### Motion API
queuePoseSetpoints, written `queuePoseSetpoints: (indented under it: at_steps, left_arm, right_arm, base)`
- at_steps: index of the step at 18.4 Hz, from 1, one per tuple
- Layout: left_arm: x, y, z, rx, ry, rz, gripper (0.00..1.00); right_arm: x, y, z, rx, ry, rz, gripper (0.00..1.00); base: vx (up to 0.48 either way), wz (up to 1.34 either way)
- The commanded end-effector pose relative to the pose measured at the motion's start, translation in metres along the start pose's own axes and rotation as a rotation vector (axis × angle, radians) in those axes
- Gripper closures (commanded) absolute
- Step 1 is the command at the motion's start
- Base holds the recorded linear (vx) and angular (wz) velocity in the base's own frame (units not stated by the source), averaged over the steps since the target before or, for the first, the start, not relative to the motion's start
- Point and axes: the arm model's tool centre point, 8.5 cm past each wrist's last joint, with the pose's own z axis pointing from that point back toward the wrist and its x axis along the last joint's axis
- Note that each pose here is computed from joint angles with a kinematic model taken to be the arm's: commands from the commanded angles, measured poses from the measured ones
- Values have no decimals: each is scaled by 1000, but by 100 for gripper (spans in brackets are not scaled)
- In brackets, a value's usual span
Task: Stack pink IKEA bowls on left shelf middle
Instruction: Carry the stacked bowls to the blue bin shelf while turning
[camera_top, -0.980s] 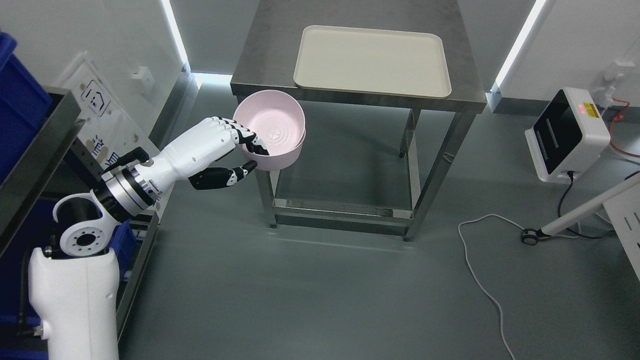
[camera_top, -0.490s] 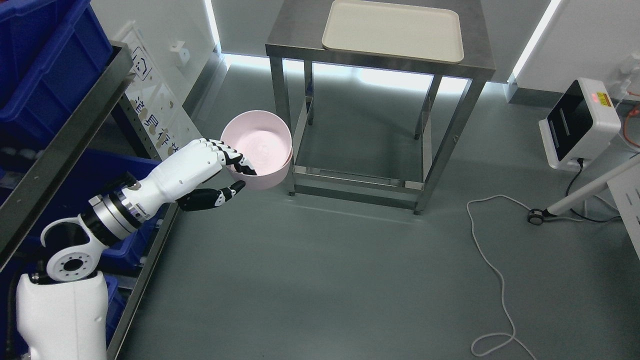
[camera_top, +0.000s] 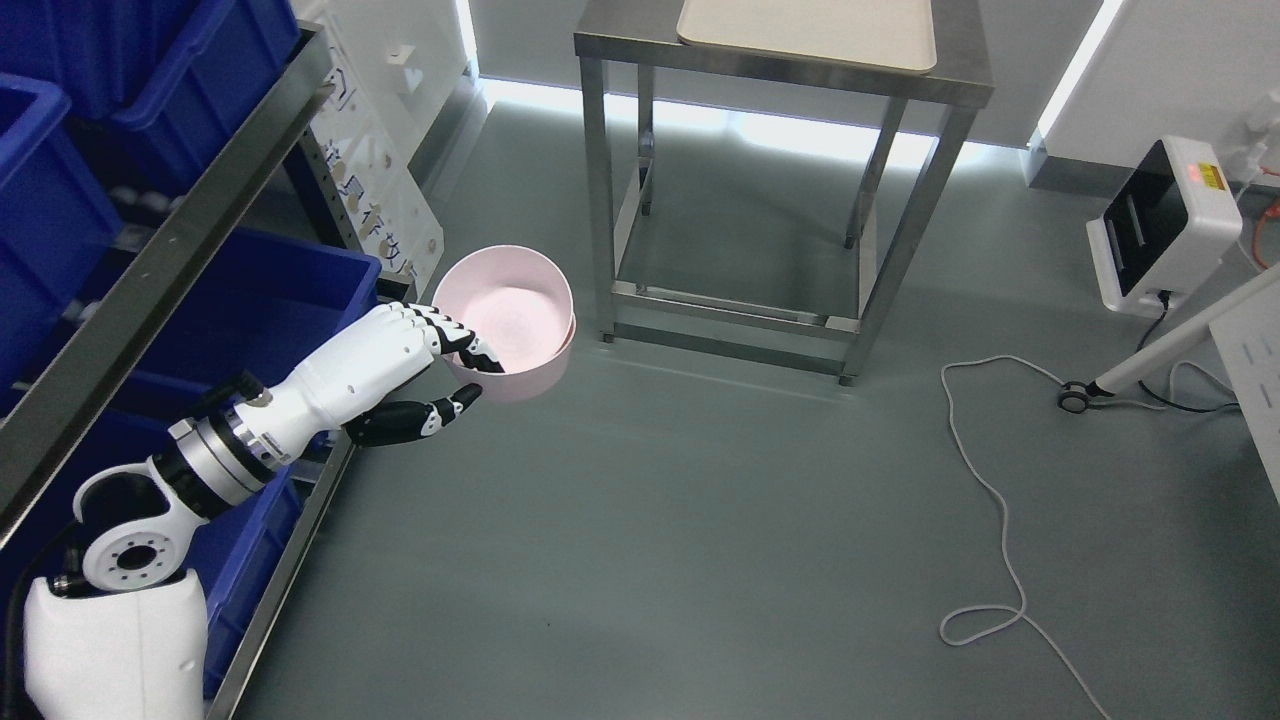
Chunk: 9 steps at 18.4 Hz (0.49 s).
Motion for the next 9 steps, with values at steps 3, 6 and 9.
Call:
queuePoseSetpoints:
  at_steps: [3, 6, 9]
  left_arm:
    - [-3, 2, 10, 24, 24, 5, 98]
    - [-4, 2, 10, 32, 28, 7, 98]
    - [-1, 1, 6, 42, 20, 16, 98]
  right_arm:
    - [-8, -11, -1, -16, -3, -54, 0]
    - [-8, -11, -1, -16, -1, -54, 0]
    - [-8, -11, -1, -16, -1, -54, 0]
  base:
    - [-237, 402]
    - [-189, 570]
    - [-201, 357]
